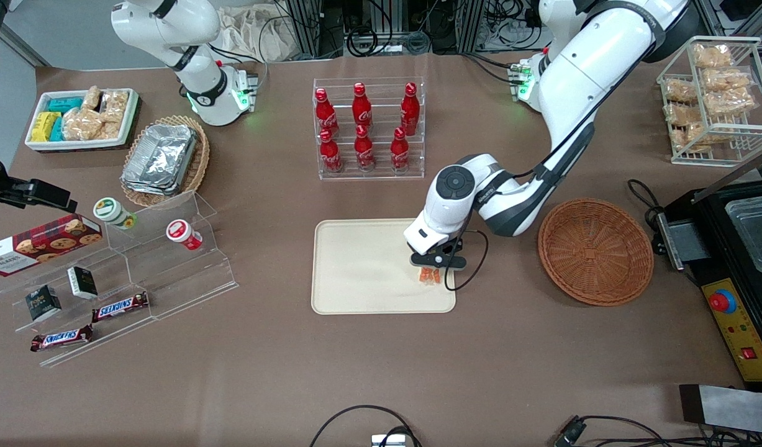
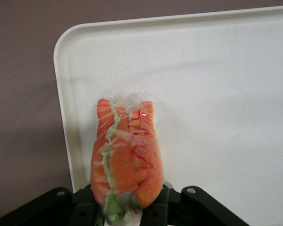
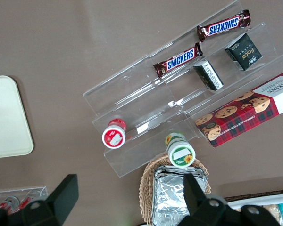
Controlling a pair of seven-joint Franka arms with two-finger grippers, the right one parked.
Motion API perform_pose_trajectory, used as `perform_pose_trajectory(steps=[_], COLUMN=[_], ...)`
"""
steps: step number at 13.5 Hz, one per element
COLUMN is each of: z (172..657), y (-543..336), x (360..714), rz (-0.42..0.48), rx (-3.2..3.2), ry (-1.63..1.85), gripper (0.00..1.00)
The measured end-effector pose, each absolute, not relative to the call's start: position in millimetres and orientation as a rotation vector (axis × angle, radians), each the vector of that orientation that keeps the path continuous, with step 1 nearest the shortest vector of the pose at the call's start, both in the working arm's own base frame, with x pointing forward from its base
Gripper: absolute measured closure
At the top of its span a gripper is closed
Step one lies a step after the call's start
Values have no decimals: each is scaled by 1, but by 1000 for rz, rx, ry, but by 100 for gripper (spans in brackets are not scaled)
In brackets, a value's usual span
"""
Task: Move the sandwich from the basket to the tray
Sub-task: 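Lower the sandwich onto the cream tray with the left gripper, then open the left gripper and release the sandwich on the tray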
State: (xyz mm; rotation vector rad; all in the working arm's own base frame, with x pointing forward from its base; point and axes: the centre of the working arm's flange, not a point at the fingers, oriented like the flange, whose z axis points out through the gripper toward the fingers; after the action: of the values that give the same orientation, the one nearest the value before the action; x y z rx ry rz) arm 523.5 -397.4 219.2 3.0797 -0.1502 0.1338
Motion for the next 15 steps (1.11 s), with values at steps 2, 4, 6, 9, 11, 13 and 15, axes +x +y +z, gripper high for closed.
perform_pose_trajectory(steps=[2, 4, 6, 9, 11, 13, 15], z=[218, 218, 217, 221, 228, 234, 238], y=[-398, -399, -399, -399, -400, -398, -396], x=[525, 525, 525, 529, 537, 543, 548], rz=[141, 144, 146, 160, 184, 202, 213], rx=[3082, 3082, 3083, 3078, 3069, 3064, 3064], ry=[-138, -138, -138, -132, -119, -106, -96], gripper=[72, 68, 50, 19, 2, 1, 1])
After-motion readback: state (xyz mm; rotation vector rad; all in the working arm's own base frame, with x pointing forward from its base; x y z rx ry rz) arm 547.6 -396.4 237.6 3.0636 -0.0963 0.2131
